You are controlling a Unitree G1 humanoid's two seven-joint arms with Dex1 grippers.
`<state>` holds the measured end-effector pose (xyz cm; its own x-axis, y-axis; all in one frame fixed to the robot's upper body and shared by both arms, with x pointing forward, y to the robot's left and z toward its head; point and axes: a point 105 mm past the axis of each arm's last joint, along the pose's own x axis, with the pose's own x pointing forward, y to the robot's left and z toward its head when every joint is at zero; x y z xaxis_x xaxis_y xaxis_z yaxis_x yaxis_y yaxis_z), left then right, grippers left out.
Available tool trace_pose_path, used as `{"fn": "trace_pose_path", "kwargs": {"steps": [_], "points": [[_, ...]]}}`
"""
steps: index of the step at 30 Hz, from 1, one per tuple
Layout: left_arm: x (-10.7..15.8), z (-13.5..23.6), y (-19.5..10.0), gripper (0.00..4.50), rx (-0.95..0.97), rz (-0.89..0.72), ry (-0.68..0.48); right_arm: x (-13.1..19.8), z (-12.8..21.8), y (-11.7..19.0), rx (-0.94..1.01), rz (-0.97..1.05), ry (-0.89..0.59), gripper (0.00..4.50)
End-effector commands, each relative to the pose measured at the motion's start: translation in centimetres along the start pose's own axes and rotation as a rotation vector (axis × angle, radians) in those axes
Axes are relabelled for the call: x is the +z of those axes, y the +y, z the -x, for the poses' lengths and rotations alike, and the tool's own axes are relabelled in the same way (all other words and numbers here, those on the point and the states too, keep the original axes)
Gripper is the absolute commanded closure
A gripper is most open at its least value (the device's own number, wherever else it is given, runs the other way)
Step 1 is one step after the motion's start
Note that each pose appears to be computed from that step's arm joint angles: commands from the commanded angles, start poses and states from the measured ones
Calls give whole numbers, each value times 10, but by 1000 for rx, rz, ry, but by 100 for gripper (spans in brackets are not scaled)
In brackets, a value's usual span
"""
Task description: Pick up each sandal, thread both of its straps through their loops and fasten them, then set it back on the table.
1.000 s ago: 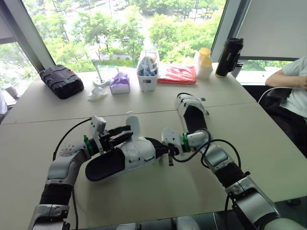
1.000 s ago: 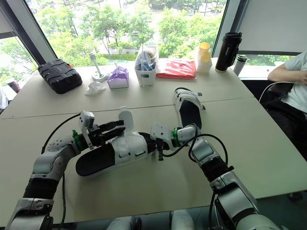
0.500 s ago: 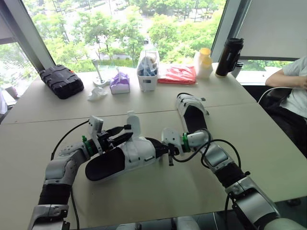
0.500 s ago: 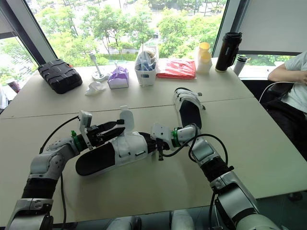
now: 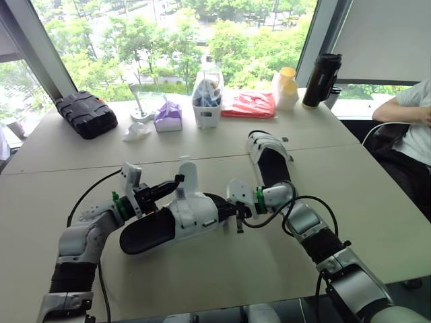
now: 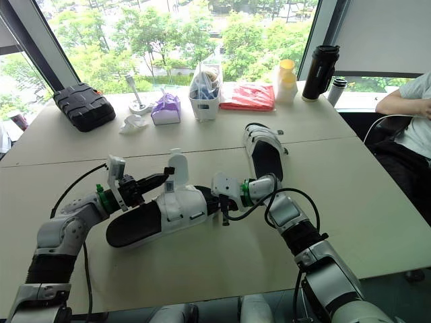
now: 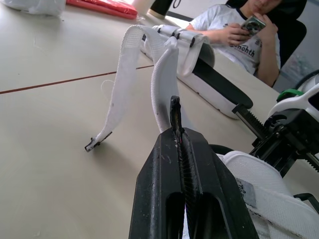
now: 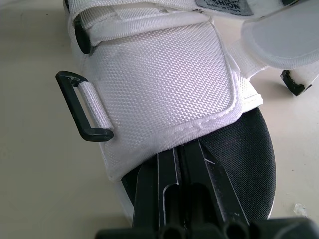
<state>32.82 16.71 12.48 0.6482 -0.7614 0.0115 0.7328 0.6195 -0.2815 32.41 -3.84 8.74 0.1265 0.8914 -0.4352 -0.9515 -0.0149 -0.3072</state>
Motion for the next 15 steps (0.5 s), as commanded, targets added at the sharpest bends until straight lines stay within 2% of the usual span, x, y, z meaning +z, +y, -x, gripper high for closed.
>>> {"fn": "trace_pose_path", "kwargs": {"steps": [1, 4, 10, 15], "points": [[16, 6, -3, 445, 3, -43, -54, -27, -4, 15, 58, -55, 93, 450], [30, 10, 4, 445, 74, -35, -167, -27, -4, 15, 58, -53, 92, 450], [33, 11, 3, 445, 124, -31, -239, -26, -5, 16, 61, -53, 90, 450], [50, 14, -7, 445, 92, -11, -372, -28, -4, 17, 61, -53, 94, 450]]}}
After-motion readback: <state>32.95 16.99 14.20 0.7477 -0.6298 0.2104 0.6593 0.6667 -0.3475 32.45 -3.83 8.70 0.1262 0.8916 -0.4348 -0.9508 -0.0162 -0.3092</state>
